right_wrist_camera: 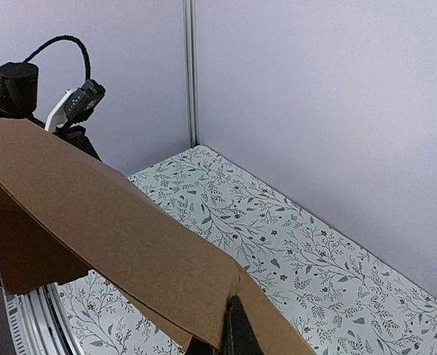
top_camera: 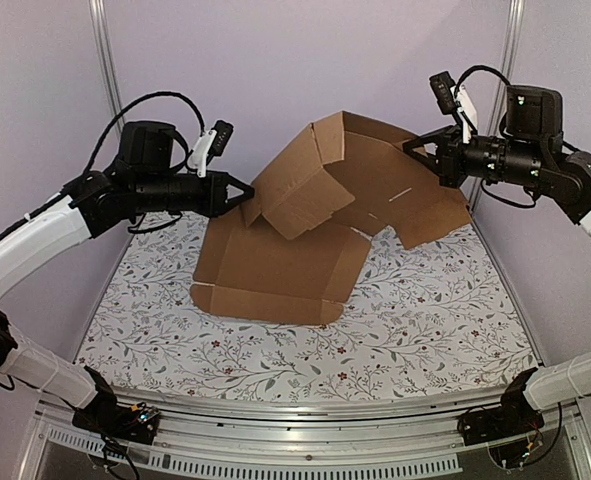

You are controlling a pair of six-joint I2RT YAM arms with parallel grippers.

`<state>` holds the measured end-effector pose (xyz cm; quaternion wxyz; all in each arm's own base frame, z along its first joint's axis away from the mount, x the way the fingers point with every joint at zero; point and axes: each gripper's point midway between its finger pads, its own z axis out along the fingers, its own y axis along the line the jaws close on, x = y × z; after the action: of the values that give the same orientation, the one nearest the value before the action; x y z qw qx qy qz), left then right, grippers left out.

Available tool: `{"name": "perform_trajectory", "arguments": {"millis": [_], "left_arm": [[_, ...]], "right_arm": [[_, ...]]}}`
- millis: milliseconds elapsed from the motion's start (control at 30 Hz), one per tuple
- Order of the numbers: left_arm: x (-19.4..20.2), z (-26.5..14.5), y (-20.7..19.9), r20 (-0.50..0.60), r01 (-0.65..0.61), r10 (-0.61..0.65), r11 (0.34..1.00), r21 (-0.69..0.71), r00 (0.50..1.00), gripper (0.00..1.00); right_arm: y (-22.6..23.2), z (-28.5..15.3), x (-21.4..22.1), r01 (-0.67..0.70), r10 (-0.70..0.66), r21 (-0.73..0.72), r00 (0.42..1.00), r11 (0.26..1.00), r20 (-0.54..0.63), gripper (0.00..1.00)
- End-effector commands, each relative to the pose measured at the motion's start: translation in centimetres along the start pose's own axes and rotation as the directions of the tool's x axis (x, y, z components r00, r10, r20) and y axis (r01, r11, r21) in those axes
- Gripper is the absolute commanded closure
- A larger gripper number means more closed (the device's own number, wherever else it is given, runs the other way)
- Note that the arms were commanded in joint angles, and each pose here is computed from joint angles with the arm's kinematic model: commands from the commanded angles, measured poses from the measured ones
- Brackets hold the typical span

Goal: Fold the paper box

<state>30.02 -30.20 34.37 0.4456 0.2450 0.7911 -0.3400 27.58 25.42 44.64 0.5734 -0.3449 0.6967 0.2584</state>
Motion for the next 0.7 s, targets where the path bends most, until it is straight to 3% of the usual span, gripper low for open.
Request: {"name": "perform_trajectory", "arguments": {"millis": [0,667], "left_arm": [[0.9,2.0,0.3,-0.012,-0.012,0.011,1.0,-0.013,1.0,1.0],[1.8,4.3,1.0,0.075,0.019,-0.019,1.0,0.001,0.997,1.0]], "right_arm": [[5.8,-1.8,-5.3,0.006,0.036,-0.251,0.986,0.968,0.163,1.0],[6.7,-1.5,-7.4,-0.053,0.106,-0.286,0.979,0.957,0.173,1.0]]}}
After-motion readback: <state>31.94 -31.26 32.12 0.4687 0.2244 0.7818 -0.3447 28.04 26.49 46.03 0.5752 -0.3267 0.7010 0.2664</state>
